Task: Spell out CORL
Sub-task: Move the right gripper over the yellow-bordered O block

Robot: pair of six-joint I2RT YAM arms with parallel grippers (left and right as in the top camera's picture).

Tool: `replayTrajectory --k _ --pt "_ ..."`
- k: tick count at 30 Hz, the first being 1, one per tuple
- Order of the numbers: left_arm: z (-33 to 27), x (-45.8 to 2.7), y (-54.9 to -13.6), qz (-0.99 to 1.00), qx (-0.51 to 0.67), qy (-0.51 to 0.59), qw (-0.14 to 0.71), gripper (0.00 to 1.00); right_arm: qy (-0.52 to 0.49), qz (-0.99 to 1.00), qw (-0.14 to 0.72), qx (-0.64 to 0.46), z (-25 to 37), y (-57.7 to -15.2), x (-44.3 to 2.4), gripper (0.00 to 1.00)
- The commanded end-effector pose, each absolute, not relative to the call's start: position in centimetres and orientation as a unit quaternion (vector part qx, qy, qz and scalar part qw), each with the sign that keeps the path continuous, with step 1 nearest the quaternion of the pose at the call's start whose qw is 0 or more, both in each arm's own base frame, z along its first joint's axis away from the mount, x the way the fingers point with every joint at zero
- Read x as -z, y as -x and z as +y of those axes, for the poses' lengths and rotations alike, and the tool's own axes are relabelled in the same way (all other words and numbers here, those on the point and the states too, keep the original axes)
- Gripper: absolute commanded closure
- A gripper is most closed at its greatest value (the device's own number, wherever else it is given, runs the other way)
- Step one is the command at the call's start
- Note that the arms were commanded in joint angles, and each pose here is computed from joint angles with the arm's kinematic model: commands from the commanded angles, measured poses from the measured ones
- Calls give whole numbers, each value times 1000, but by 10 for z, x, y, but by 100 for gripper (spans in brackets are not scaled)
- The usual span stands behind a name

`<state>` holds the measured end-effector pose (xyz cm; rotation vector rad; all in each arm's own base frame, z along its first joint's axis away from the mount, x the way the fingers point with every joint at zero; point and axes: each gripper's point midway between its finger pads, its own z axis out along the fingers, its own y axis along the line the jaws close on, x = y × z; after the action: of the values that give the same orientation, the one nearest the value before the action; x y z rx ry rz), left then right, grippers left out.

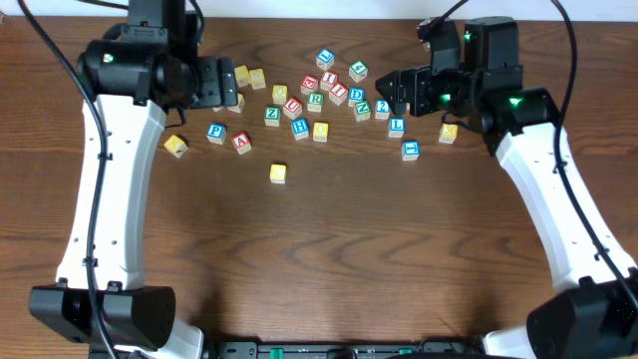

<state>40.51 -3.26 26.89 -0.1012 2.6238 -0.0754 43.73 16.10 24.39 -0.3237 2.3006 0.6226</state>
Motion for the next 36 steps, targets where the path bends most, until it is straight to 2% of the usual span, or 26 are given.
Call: replayTrajectory --k 1,4,7,13,14,15,16,23,25,26,30,36 --pt "-13 -278 -412 961 17 52 273 6 113 901 341 -244 181 -445 -227 18" --pt "-6 -279 -413 960 15 60 275 6 97 909 337 -224 190 -450 -217 18" --pt "-4 -280 -415 958 15 62 279 6 88 921 327 -194 200 -458 -213 23" --pt "-5 -276 -417 959 15 62 276 6 82 951 275 -116 200 -478 -199 25" --pt "-4 -274 -417 960 14 62 273 6 88 954 266 -106 200 -479 -194 22" --pt "-5 -273 -416 960 15 62 271 7 97 956 259 -102 201 -479 -190 14" --pt "-4 -271 -415 961 14 63 268 6 101 956 255 -100 201 -479 -187 2" --pt "-5 -268 -416 962 15 64 264 7 101 956 256 -101 202 -480 -185 1" --pt "-5 -268 -416 962 15 64 264 6 103 955 257 -105 205 -481 -185 13" --pt "-5 -268 -416 962 15 64 265 7 105 954 259 -106 208 -481 -184 16" --pt "-5 -268 -416 962 15 63 264 6 111 950 270 -111 218 -488 -180 22" --pt "-5 -267 -416 963 15 64 263 7 100 951 267 -118 227 -492 -169 25"
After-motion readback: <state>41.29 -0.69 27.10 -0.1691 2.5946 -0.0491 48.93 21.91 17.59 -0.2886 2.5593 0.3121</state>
